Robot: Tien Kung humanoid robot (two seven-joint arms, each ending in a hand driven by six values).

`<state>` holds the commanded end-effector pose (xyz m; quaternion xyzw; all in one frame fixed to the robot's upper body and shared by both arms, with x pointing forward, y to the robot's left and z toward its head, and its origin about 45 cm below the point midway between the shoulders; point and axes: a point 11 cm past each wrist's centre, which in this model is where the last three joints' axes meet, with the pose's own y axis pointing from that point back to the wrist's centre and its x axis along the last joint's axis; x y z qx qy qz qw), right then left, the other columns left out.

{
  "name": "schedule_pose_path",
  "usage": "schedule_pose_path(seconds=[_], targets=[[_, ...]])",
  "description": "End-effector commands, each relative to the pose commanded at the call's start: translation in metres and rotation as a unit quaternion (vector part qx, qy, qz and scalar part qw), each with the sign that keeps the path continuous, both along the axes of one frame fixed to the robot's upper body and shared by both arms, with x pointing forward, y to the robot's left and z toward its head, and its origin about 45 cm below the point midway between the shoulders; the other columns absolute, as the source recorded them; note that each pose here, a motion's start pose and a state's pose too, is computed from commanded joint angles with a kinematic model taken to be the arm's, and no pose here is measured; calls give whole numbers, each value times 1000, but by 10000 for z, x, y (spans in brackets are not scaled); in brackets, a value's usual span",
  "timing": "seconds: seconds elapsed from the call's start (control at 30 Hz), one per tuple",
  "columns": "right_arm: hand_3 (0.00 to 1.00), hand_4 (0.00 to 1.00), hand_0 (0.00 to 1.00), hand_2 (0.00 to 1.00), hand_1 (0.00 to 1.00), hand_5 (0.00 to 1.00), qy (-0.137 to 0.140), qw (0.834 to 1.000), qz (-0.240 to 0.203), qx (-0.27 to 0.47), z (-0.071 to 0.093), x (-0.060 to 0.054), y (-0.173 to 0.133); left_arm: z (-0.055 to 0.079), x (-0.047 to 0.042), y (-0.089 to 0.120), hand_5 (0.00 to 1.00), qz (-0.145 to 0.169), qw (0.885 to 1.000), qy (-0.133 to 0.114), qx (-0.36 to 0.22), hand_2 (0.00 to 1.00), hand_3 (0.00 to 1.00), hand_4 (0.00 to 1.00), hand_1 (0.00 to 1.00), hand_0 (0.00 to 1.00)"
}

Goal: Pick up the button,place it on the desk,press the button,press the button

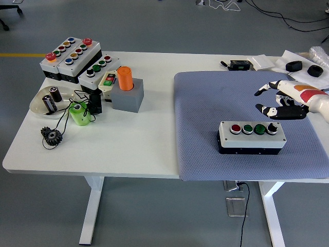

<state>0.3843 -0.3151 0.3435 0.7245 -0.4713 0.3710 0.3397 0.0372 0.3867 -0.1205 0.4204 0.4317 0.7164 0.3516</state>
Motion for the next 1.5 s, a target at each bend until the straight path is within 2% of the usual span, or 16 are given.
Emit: schedule_pose_path(seconds=[0.07, 0.17, 0.2, 0.27, 0.37, 0.4, 0.47, 0.57, 0.6, 0.77, 0.8, 0.9, 0.97, 1.0, 1.23, 1.5], targets=[[811, 651, 317, 346, 202, 606, -15, 998, -20, 55, 164, 46, -132, -1, -4, -2, 998, 0, 1000, 1, 0, 817, 688, 476, 804, 718], [811, 651, 317, 346, 202, 606, -51, 986, -54, 152, 417, 122, -430, -2, -6, -5, 998, 0, 1000, 0, 0, 817, 688, 476, 804, 718], [856, 658, 683, 669, 638, 585, -62, 980, -63, 178, 480, 138, -521, -2, -8, -5, 998, 1, 1000, 0, 0, 817, 688, 478, 804, 718], [856, 658, 683, 669, 638, 585, -91, 964, -84, 236, 618, 164, -748, -2, -16, -2, 998, 1, 1000, 1, 0, 817, 688, 478, 804, 718], [856, 658, 683, 669, 638, 585, -131, 933, -116, 314, 742, 176, -1081, -2, -34, 3, 998, 2, 1000, 2, 1, 817, 688, 478, 804, 718], [839, 653, 793, 778, 725, 578, -136, 923, -126, 339, 751, 177, -1177, -3, -38, 2, 998, 2, 1000, 3, 1, 817, 687, 477, 804, 718], [839, 653, 793, 778, 725, 578, -137, 901, -154, 382, 713, 176, -1401, -6, -55, -3, 998, 2, 1000, 5, 1, 817, 687, 477, 804, 718], [839, 653, 793, 778, 725, 578, -123, 865, -189, 449, 600, 176, -1691, -11, -75, -13, 998, 2, 1000, 7, 0, 817, 687, 477, 804, 718], [806, 656, 835, 818, 791, 609, -119, 853, -200, 467, 559, 173, -1773, -11, -77, -15, 998, 2, 1000, 8, 0, 817, 688, 475, 804, 718], [806, 656, 835, 818, 791, 609, -113, 774, -276, 559, 225, 76, -2306, -16, -107, -21, 998, 2, 1000, 10, -1, 817, 688, 475, 804, 718], [775, 653, 833, 804, 792, 621, -110, 757, -286, 577, 147, 48, -2377, -17, -108, -24, 998, 3, 1000, 10, -1, 817, 688, 475, 804, 718], [775, 653, 833, 804, 792, 621, -99, 711, -304, 626, -36, -11, -2490, -19, -104, -34, 998, 5, 1000, 9, -1, 817, 688, 475, 804, 718], [775, 653, 833, 804, 792, 621, -88, 685, -308, 654, -146, -38, -2522, -18, -93, -34, 998, 4, 1000, 8, -1, 817, 688, 475, 804, 718], [779, 645, 850, 816, 798, 655, -79, 673, -313, 665, -236, -64, -2560, -17, -85, -34, 998, 4, 1000, 7, -1, 816, 688, 475, 804, 718], [787, 644, 859, 824, 805, 676, -60, 664, -344, 661, -486, -183, -2714, -16, -74, -34, 998, 5, 1000, 5, -1, 816, 687, 473, 803, 718], [792, 645, 866, 826, 807, 700, -54, 669, -344, 657, -505, -199, -2731, -15, -59, -35, 998, 4, 1000, 4, -1, 816, 687, 472, 803, 718]])
